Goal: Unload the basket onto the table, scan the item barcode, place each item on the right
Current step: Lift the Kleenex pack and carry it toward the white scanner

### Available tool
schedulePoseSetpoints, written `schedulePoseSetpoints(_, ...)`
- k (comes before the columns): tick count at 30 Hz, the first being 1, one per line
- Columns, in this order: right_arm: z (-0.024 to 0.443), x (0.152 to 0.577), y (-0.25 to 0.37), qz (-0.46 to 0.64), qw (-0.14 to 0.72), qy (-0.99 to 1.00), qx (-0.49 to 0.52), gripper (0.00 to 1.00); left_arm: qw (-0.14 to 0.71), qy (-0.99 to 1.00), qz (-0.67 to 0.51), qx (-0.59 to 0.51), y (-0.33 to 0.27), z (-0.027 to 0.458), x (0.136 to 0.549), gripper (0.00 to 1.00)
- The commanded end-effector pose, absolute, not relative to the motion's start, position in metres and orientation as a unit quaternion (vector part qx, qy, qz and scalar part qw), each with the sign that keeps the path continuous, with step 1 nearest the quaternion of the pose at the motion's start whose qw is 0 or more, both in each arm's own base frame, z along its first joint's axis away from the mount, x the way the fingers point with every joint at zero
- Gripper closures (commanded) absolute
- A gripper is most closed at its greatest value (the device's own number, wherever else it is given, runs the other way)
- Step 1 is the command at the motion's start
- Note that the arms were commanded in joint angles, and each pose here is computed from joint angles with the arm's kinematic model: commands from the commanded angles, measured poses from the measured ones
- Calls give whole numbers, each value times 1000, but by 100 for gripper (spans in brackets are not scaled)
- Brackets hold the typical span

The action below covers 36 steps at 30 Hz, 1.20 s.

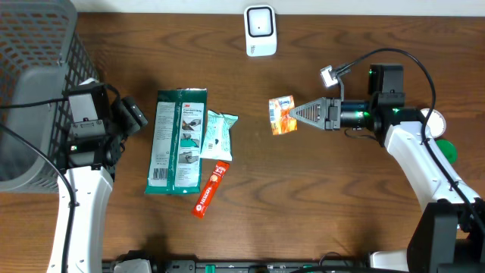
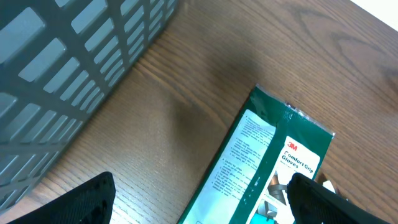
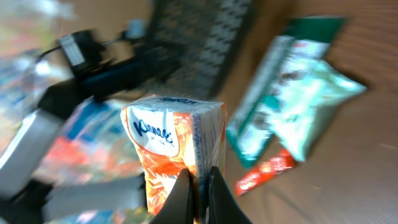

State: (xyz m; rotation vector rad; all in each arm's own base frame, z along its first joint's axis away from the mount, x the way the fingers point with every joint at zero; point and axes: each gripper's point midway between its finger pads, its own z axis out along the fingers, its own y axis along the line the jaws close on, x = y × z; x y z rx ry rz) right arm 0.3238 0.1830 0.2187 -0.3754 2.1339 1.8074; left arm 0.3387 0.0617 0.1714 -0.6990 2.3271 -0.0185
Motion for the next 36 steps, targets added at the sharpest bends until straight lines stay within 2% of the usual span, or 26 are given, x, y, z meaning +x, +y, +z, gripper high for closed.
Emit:
schedulePoseSetpoints(1,243,308,182,687,155,688,-174,99,365,890,-4,-275,65,185,342,12)
schedulePoseSetpoints(7,243,309,182,686,159,687,-179,99,365,890,-4,-275,65,185,342,12)
schedulePoseSetpoints(10,228,322,182,644,186,722,-173,99,365,890,-4,-275,65,185,342,12)
schedulePoseSetpoints(16,133,371,139,369,218,903,-35,99,365,890,-4,-275,65,185,342,12)
schedulePoseSetpoints(19,116,375,106,267,221,938,27,99,365,890,-4,-275,65,185,342,12)
schedulePoseSetpoints(22,140,376,82,197,240,949,47,99,365,890,-4,-275,65,185,342,12)
schedulePoseSetpoints(28,235,374,52,76,246,964,67,99,365,889,-4,-275,66,185,342,12)
schedulePoseSetpoints(32,286,377,55,4,250,967,52,99,365,890,-4,-275,65,185,342,12)
schedulePoseSetpoints(36,310,400,75,-39,266,963,22,99,365,890,-4,-275,65,185,342,12)
